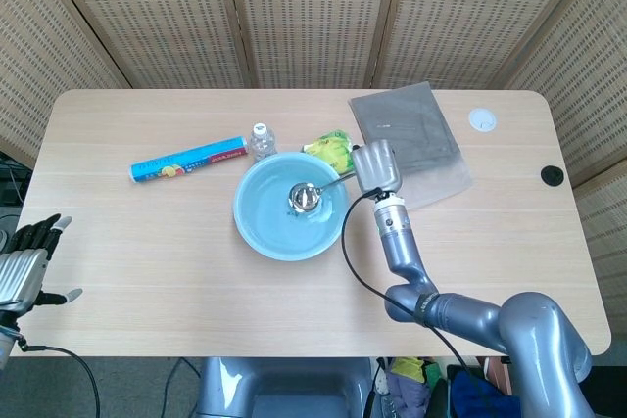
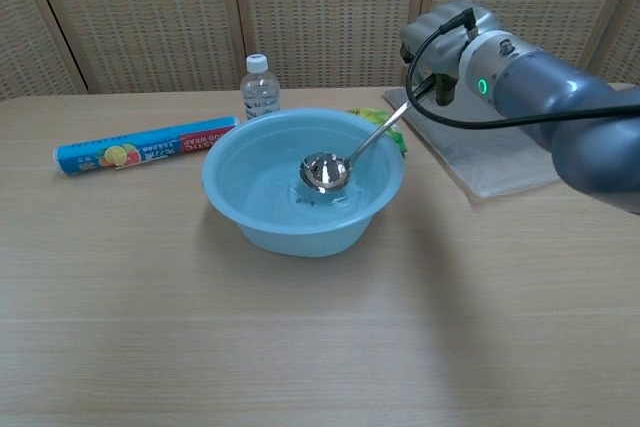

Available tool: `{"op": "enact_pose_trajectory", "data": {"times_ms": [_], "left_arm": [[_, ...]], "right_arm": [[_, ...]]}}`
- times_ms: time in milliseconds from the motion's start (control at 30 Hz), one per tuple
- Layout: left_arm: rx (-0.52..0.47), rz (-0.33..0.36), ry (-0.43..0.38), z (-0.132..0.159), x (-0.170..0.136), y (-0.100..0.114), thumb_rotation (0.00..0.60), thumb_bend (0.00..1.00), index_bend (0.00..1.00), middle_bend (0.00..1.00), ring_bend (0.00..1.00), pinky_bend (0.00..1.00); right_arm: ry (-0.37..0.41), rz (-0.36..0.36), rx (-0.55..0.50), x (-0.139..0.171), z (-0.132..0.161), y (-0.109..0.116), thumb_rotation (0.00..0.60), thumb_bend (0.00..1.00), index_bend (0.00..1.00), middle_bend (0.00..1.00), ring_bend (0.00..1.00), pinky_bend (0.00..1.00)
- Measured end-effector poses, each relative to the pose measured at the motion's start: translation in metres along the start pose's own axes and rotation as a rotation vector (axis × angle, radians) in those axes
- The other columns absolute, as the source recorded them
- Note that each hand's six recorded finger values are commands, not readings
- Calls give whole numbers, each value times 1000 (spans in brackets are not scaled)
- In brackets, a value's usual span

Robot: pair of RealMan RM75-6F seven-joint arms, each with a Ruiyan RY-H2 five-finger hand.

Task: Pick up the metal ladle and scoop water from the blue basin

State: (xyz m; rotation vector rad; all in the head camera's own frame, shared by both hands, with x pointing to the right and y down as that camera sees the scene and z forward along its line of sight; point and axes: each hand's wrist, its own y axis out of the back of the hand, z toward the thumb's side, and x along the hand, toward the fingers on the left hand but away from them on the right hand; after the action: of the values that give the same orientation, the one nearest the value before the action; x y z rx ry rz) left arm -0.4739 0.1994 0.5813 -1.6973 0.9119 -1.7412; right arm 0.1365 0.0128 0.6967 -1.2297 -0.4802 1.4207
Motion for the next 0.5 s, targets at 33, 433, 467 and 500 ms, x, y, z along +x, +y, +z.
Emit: {"op": "enact_pose_trajectory", "data": {"times_ms": [33,433,467,500], "left_arm": [[0,0,0,0,0,0,600,0,0,0,0,0],[4,-2,4,0,2,-1,600,0,0,0,0,0],[4,-3,4,0,2,-1,600,0,0,0,0,0],[4,-3,4,0,2,-1,600,0,0,0,0,0]], "right_arm": [[4,-6,12,0,2,-1,600,789,836,939,912,1000],[108,-63,188,8,18,-10,600,795,840,942,912,1000],[115,-63,195,9,19,-10,600,795,840,943,912,1000],[122,-64,202,10,20,-11,600,795,840,943,912,1000]]}}
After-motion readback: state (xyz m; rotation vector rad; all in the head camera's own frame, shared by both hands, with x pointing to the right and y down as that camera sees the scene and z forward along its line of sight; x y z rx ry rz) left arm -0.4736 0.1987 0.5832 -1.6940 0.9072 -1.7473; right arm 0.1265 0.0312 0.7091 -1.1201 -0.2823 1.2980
